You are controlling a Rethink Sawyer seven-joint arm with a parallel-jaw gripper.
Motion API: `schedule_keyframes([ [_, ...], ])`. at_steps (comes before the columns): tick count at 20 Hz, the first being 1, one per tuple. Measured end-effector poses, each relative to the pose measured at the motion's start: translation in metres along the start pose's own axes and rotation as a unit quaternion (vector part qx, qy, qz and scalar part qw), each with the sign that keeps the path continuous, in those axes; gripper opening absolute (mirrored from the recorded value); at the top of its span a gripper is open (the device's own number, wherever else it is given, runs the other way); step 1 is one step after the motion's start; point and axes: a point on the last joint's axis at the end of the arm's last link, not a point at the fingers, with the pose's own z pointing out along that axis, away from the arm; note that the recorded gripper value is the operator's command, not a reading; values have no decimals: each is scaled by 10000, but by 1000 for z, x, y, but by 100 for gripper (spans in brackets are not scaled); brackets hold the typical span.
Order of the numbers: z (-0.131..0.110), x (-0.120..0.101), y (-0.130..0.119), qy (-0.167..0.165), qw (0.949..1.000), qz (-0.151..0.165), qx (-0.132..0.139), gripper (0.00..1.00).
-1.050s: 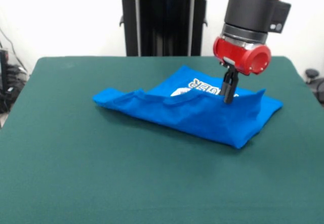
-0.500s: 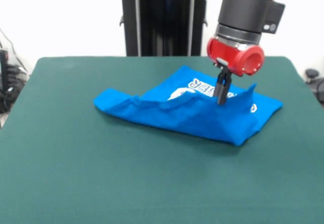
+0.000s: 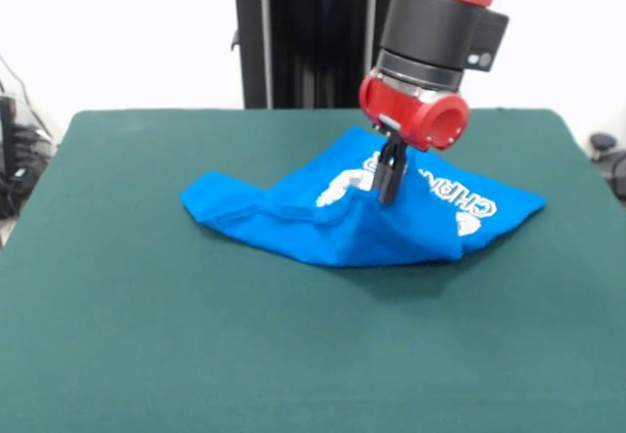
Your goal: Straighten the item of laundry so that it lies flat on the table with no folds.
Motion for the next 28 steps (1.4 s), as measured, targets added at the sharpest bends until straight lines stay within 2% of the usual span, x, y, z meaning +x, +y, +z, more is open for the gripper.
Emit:
schedule_keyframes([
  [14, -2, -6, 14, -21, 9999, 121, -120, 0],
  [21, 3, 13, 24, -17, 9995, 234, -198, 0],
  [26, 14, 22, 33, -390, 9975, 250, -540, 0],
  [28, 24, 22, 32, -511, 9964, 329, -598, 0],
])
